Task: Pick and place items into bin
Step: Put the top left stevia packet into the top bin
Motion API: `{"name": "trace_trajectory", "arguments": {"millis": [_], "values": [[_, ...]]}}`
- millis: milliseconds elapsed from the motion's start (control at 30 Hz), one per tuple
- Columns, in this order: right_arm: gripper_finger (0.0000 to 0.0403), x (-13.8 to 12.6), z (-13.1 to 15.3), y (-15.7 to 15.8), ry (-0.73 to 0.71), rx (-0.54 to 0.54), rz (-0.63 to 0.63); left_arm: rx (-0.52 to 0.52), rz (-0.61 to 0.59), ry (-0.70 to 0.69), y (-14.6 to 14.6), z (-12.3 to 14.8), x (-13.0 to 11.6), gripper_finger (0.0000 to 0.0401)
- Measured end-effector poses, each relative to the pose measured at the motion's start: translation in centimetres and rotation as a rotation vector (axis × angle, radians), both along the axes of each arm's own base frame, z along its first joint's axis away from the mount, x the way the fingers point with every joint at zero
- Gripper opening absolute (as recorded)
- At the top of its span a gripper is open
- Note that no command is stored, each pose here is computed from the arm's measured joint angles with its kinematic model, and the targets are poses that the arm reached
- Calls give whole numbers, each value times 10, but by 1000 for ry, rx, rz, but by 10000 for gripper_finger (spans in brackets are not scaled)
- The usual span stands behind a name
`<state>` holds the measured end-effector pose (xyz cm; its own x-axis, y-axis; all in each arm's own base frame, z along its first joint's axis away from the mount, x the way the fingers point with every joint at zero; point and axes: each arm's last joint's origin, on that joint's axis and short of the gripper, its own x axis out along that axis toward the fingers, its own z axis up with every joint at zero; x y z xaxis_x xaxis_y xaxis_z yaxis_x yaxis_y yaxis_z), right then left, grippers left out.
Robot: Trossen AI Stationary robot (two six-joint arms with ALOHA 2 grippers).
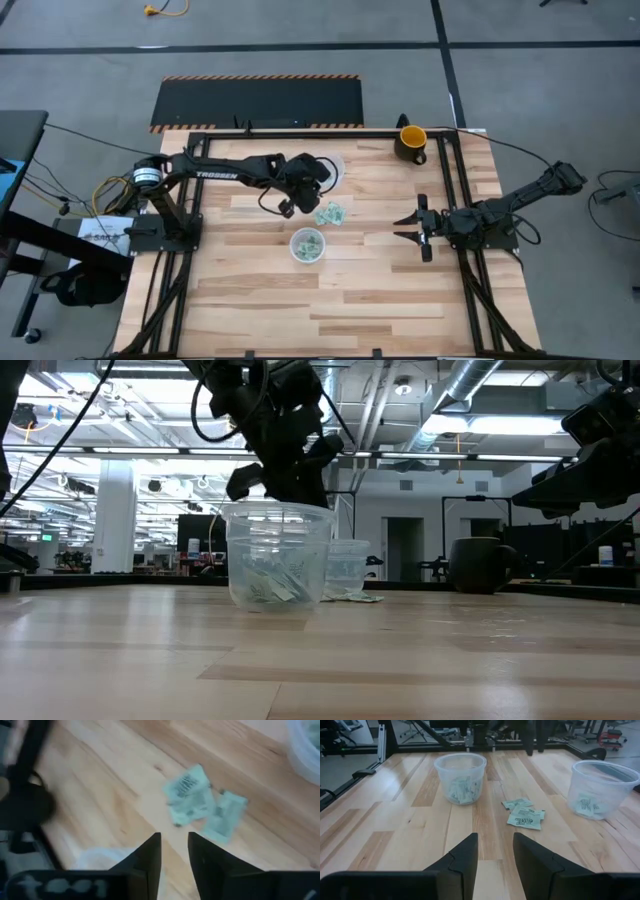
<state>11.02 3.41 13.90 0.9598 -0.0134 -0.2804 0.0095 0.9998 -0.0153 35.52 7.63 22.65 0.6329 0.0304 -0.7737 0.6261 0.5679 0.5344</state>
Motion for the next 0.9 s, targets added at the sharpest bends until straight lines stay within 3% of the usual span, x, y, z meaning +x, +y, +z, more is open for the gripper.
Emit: {"name": "trace_trajectory", "arguments": {"millis": [333,567,900], "values": [[118,0,0,0,-1,1,0,64,126,18,3,-4,2,86],[118,0,0,0,0,1,0,-25,228,17,5,-4,0,83],[118,0,0,0,0,1,0,119,-38,195,-2,-21,-6,83]]}}
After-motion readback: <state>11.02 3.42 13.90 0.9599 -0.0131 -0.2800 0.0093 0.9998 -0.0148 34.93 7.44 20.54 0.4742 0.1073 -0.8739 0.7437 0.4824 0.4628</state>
